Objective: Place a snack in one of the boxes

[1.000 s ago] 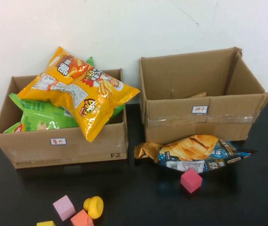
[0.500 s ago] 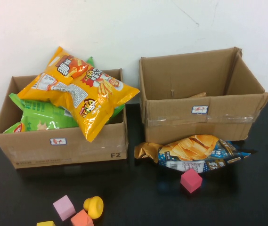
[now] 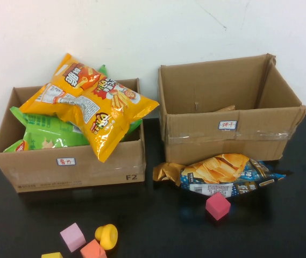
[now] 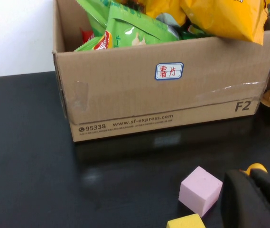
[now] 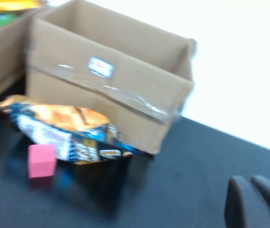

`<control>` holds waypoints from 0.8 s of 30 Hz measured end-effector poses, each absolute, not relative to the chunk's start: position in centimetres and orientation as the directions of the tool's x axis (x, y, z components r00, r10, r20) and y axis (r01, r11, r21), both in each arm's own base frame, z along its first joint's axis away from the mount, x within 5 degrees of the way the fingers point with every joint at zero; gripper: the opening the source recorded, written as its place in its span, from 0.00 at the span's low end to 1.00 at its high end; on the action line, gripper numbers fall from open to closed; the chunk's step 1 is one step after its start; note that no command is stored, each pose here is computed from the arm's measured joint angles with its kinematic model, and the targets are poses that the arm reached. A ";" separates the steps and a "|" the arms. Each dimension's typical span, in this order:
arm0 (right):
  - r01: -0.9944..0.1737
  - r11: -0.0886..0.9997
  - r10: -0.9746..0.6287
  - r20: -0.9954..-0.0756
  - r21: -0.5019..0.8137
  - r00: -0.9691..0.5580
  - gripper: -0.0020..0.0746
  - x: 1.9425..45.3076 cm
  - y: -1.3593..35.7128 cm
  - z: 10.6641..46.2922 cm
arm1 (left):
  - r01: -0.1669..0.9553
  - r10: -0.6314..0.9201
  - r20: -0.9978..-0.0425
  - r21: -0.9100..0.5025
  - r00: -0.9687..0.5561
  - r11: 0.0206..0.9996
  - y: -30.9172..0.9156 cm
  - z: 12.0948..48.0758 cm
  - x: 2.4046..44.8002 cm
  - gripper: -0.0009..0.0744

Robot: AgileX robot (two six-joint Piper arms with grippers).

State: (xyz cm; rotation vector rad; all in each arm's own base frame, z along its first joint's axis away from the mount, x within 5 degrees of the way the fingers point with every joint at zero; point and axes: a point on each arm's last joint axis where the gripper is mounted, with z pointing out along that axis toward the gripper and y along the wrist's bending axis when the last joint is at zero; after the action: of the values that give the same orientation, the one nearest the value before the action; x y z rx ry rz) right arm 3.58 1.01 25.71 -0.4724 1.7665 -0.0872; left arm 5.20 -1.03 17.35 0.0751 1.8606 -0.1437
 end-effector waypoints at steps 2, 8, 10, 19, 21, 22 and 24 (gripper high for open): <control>-0.212 0.939 -0.312 -0.931 -0.272 -0.191 0.02 3.8 0.9 24.4 | 0.125 -0.023 -0.957 -0.062 -0.291 0.990 -1.0 17.4 5.2 0.01; -0.142 0.964 -0.256 -0.925 -0.224 -0.281 0.02 4.6 0.6 19.7 | 0.126 -0.023 -0.956 -0.062 -0.291 0.990 -1.0 17.4 5.2 0.01; -0.140 0.967 -0.247 -0.920 -0.214 -0.304 0.02 4.8 0.6 18.6 | 0.125 -0.025 -0.956 -0.064 -0.291 0.990 -1.0 17.4 5.2 0.01; -0.125 0.973 -0.223 -0.920 -0.192 -0.321 0.02 5.1 0.5 16.9 | 0.125 -0.025 -0.956 -0.064 -0.293 0.990 -1.0 17.3 5.2 0.01; -0.123 0.974 -0.220 -0.921 -0.190 -0.322 0.02 5.1 0.5 16.9 | 0.125 -0.025 -0.956 -0.064 -0.293 0.990 -1.0 17.3 5.2 0.01; -0.122 0.975 -0.218 -0.921 -0.188 -0.323 0.02 5.1 0.5 16.9 | 0.125 -0.025 -0.956 -0.064 -0.293 0.990 -1.0 17.3 5.2 0.01; -0.118 0.977 -0.208 -0.923 -0.178 -0.324 0.02 5.1 0.5 16.9 | 0.125 -0.025 -0.956 -0.064 -0.293 0.990 -1.0 17.3 5.2 0.01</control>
State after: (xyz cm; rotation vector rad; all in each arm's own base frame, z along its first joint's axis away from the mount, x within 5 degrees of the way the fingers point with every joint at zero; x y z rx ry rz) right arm 5.09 0.47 16.86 -0.2352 1.9055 -0.0917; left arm 5.20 -1.04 17.34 0.0727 1.8629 -0.1469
